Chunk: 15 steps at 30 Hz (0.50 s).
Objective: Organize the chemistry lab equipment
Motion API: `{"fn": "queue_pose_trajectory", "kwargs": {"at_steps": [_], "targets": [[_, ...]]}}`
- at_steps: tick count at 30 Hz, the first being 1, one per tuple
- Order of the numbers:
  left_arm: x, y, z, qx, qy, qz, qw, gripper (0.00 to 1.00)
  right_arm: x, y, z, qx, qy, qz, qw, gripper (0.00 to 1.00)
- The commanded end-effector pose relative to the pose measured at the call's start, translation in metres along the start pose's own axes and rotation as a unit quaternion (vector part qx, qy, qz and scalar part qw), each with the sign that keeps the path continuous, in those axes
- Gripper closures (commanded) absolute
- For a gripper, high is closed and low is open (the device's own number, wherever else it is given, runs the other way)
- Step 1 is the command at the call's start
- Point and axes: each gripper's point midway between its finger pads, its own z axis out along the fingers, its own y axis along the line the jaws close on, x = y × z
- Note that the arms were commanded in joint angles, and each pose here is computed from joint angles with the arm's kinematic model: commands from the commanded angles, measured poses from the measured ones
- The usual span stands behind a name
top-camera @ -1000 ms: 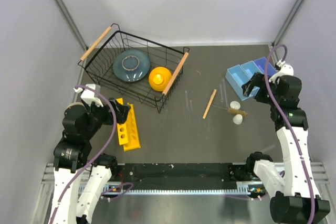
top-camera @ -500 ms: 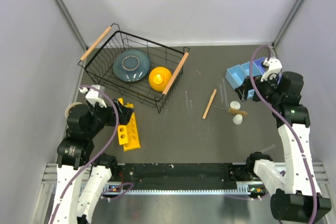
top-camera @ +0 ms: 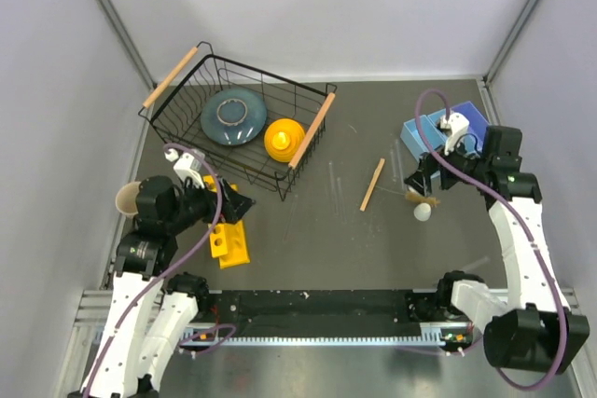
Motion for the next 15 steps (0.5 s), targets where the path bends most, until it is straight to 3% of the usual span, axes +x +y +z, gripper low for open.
{"fn": "queue_pose_trajectory", "kwargs": {"at_steps": [1, 9, 15], "targets": [[0.008, -0.02, 0.007, 0.059, 0.005, -0.014, 0.998, 0.01, 0.014, -0.008, 0.01, -0.016, 0.033, -0.002, 0.999, 0.01], [0.038, -0.056, 0.022, 0.091, 0.034, 0.027, 0.995, 0.01, 0.056, -0.025, 0.033, -0.001, 0.16, -0.041, 0.986, 0.01], [0.05, -0.078, 0.04, 0.097, 0.064, 0.054, 0.992, 0.01, 0.064, -0.015, 0.044, -0.029, 0.177, -0.042, 0.983, 0.01]]}}
